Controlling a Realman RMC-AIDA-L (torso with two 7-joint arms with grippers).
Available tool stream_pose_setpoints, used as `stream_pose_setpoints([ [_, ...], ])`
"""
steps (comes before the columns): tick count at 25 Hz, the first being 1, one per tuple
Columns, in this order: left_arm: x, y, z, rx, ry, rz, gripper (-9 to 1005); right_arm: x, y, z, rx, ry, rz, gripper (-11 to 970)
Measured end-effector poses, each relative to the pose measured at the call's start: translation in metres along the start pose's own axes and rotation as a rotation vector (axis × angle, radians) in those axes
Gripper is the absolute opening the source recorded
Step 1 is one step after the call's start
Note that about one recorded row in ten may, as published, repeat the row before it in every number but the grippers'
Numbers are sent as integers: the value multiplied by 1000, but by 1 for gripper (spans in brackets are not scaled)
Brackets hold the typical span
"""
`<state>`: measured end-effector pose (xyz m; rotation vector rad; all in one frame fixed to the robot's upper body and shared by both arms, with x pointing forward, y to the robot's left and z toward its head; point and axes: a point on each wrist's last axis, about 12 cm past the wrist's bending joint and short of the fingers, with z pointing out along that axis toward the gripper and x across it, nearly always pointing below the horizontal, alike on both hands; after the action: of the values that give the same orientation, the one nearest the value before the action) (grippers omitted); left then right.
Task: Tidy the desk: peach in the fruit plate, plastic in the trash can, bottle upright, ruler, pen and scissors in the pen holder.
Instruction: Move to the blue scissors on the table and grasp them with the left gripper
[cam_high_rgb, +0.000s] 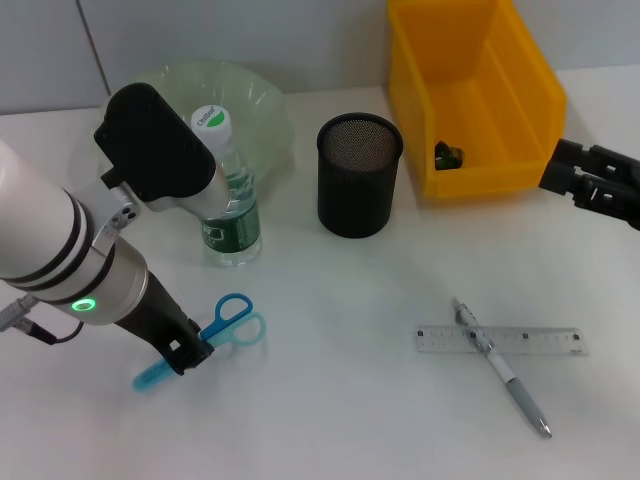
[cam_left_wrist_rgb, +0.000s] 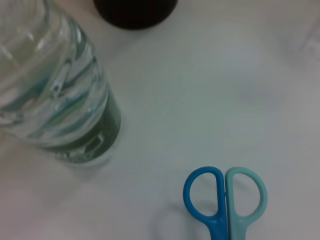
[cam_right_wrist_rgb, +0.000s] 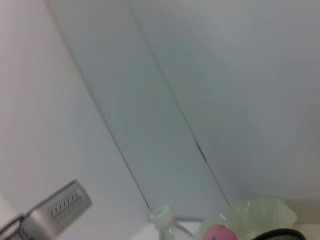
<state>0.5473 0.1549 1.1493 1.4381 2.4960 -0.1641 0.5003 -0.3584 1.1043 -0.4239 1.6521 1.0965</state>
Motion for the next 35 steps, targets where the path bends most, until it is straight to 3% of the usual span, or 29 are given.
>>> stream_pose_setpoints([
  [11,-12,-9,-18,-32,-59,21,219,67,32,14,-27,-255,359,831],
  [23,-27,-19,-29,-53,-126,82,220,92,46,35,-51,-301,488,831],
  [35,-35,-25,-35,-63,-182,112,218,116,54,47,17,-309,572,831],
])
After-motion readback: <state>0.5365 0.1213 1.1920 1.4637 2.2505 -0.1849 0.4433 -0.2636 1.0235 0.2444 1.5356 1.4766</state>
